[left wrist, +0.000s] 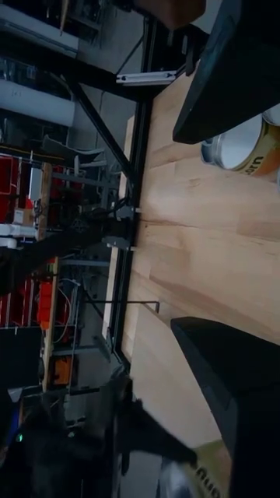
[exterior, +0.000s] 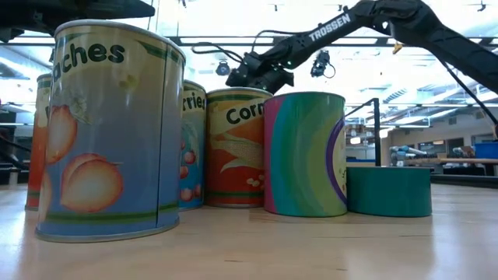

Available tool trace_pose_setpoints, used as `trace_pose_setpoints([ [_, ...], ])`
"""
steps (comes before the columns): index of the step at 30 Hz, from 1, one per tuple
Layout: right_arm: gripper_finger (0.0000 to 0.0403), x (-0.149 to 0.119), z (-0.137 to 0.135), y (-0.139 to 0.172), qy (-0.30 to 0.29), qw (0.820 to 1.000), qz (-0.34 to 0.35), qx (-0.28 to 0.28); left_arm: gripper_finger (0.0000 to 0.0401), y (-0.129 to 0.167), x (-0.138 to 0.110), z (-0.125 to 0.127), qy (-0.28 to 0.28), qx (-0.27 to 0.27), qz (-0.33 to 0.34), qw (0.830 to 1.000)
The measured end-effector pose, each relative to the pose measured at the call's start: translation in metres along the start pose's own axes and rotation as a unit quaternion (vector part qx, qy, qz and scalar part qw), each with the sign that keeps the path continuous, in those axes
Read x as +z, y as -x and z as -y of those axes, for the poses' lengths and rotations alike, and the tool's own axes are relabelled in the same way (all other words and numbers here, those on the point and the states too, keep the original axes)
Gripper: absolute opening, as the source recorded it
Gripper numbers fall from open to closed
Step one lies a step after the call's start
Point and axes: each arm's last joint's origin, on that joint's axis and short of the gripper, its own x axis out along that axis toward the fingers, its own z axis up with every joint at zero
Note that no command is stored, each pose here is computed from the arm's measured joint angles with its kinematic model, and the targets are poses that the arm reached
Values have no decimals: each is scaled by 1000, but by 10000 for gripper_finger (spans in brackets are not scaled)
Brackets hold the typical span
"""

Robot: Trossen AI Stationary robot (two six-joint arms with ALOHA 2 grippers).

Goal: Pick and place cans onto a shelf
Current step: Put the canned oranges on the shelf

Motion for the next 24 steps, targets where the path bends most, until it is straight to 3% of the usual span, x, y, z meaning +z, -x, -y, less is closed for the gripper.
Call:
trace_pose_setpoints([
  [8, 355, 20, -23, -17, 56, 996, -46, -50, 389, 0, 0, 0, 11, 3, 0, 1000],
  [15, 396, 16, -27, -20, 51, 993, -80, -63, 389, 0, 0, 0, 10, 5, 0, 1000],
  [24, 399, 13, -26, -19, 48, 988, -115, -95, 389, 0, 0, 0, 10, 5, 0, 1000],
])
